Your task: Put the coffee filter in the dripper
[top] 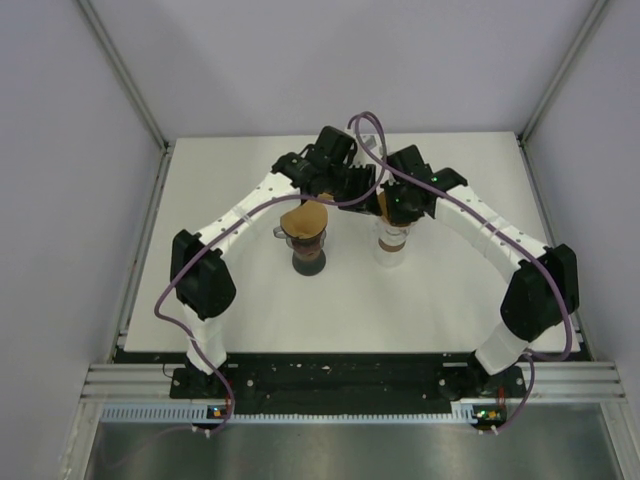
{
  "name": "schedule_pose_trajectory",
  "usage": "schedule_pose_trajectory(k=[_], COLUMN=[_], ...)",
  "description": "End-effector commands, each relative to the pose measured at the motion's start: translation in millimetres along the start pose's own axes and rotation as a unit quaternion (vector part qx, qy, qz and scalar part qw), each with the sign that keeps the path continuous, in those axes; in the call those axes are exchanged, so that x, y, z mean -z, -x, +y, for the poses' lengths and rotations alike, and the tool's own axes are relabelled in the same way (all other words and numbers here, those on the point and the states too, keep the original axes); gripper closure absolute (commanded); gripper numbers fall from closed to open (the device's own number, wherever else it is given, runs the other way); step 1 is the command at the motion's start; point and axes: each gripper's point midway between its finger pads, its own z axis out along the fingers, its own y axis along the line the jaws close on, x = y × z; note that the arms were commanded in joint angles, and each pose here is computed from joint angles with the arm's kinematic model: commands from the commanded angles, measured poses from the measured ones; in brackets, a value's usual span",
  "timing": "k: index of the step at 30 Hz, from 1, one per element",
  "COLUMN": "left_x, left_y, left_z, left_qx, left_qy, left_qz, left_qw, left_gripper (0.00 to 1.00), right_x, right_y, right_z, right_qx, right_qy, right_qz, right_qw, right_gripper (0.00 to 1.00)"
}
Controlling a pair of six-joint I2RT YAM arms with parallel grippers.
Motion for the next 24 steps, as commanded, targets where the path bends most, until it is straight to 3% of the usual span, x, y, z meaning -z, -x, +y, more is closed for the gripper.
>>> schedule_pose_trajectory(k=[1,8,16,19,24], left_x=[12,36,28,19,3], left_y=[17,30,34,31,20], left_z=[-9,-19,-20,-19,-9], left_qx=[-0.014,-0.027,-0.028,-0.033,-0.023], left_qy=[-0.020,-0.031,-0.040,-0.049,-0.047], left_qz=[-0.026,-0.049,-0.043,-0.032,-0.011], left_qw=[0.999,0.998,0.998,0.998,0.999], left_gripper=[0.59,0.53,0.48,0.49,0.60], right_x=[-17,-17,-13,-13,-6], right_y=[-18,-20,-12,-10,-2], right_z=[8,7,11,11,13], right_qx=[0.016,0.018,0.017,0.017,0.021], right_qy=[-0.004,-0.005,0.002,0.002,0.009], right_qz=[0.038,0.040,0.030,0.029,0.016], right_qw=[0.999,0.999,0.999,0.999,1.000], right_gripper=[1.00,1.00,1.00,1.00,1.00])
